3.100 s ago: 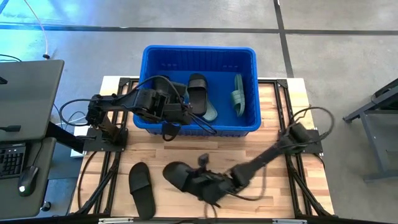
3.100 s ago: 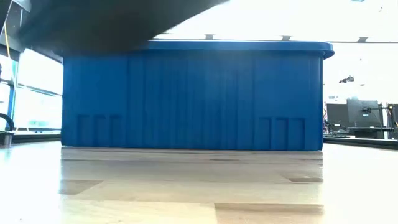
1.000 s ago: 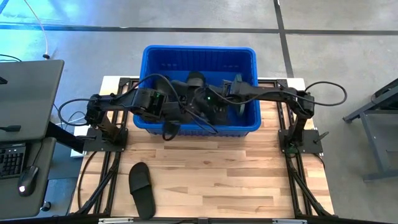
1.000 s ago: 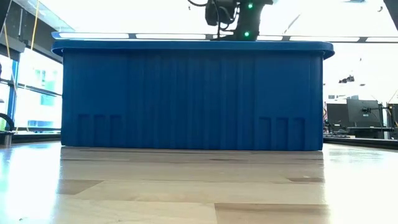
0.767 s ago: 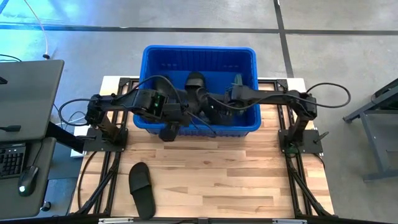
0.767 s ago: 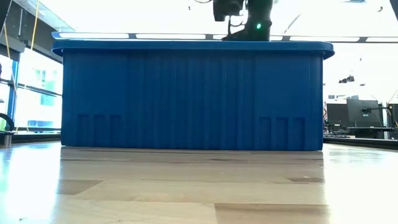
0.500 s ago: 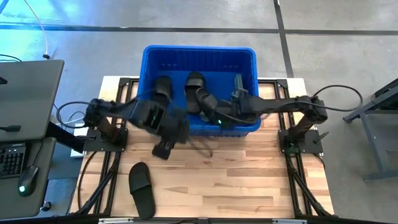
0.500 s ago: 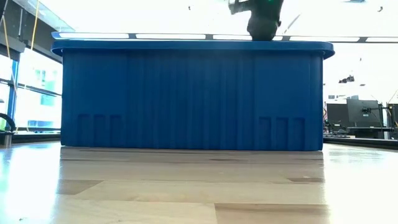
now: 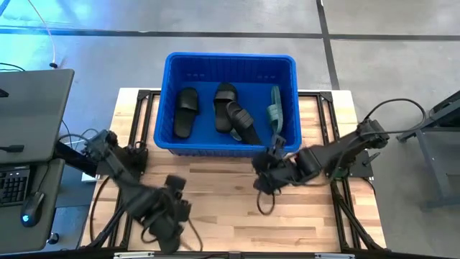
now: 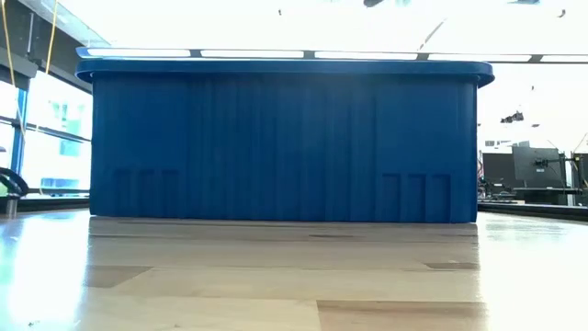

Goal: Pick and place slides into bin
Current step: Put the black slide into the blue bin

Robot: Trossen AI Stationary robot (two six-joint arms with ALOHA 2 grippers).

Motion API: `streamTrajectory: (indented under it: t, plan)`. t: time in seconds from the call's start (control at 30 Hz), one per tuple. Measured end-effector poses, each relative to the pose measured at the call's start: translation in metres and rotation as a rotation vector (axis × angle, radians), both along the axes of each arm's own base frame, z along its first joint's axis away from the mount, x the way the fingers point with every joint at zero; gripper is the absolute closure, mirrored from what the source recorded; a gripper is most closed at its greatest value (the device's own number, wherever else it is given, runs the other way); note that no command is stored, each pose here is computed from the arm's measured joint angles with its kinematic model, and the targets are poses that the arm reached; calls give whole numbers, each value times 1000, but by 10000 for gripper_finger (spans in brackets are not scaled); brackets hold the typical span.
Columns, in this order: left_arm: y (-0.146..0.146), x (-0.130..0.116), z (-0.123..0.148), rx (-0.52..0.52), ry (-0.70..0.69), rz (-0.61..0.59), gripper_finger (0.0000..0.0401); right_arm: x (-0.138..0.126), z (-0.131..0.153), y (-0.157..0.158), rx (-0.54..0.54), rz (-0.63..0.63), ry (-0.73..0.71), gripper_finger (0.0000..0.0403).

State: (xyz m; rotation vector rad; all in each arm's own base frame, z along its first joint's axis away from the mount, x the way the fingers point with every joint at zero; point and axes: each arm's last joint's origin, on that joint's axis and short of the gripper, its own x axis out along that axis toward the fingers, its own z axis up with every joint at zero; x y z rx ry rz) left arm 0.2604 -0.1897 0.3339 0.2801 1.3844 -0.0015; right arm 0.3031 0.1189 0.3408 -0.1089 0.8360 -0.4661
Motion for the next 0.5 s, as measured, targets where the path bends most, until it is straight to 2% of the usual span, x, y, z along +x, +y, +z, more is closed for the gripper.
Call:
streamTrajectory:
  t: [0.13,0.2,0.4,0.5]
  plan:
    - [-26,-17,-34,-24,13,103,258,-9,3,26,-15,18,-88,273]
    - [-34,-22,-48,-67,38,113,258,-13,4,34,-35,32,-110,272]
    - [-32,-24,-82,-90,114,147,258,-20,3,50,-59,-15,-193,274]
    - [-33,-26,-93,-108,148,174,258,-19,-5,57,-81,-1,-173,273]
